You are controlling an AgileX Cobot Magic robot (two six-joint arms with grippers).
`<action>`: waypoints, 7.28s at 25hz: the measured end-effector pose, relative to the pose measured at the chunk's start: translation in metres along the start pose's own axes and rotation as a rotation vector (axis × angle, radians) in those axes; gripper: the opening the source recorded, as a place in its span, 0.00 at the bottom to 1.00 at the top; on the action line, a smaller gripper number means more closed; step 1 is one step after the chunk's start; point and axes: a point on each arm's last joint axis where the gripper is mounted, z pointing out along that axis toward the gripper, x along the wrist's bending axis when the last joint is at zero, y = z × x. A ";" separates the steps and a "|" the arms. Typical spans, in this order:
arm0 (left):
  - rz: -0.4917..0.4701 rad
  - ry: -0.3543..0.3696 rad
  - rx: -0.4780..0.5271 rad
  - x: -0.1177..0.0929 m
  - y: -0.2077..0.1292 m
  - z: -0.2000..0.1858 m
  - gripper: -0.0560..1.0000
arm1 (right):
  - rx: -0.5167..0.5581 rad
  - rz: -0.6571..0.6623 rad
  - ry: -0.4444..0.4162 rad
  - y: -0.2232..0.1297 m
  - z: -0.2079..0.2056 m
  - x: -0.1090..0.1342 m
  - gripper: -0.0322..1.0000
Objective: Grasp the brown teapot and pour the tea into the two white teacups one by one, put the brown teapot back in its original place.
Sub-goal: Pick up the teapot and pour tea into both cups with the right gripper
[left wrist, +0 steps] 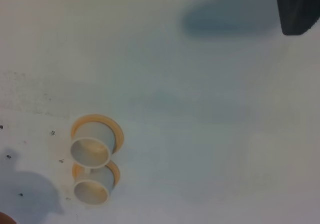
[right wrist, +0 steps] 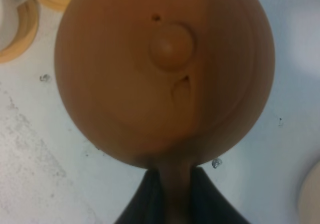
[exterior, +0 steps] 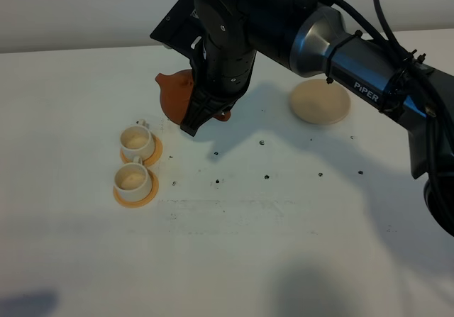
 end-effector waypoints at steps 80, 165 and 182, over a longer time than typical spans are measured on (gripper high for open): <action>0.000 0.000 0.000 0.000 0.000 0.000 0.31 | -0.137 -0.358 -0.235 -0.014 0.059 0.021 0.12; 0.040 0.071 -0.001 0.006 0.000 0.000 0.31 | -0.077 -0.910 -0.741 0.008 0.073 0.045 0.12; 0.040 0.071 -0.001 0.006 0.000 0.000 0.31 | -0.075 -0.913 -0.748 0.008 0.073 0.042 0.12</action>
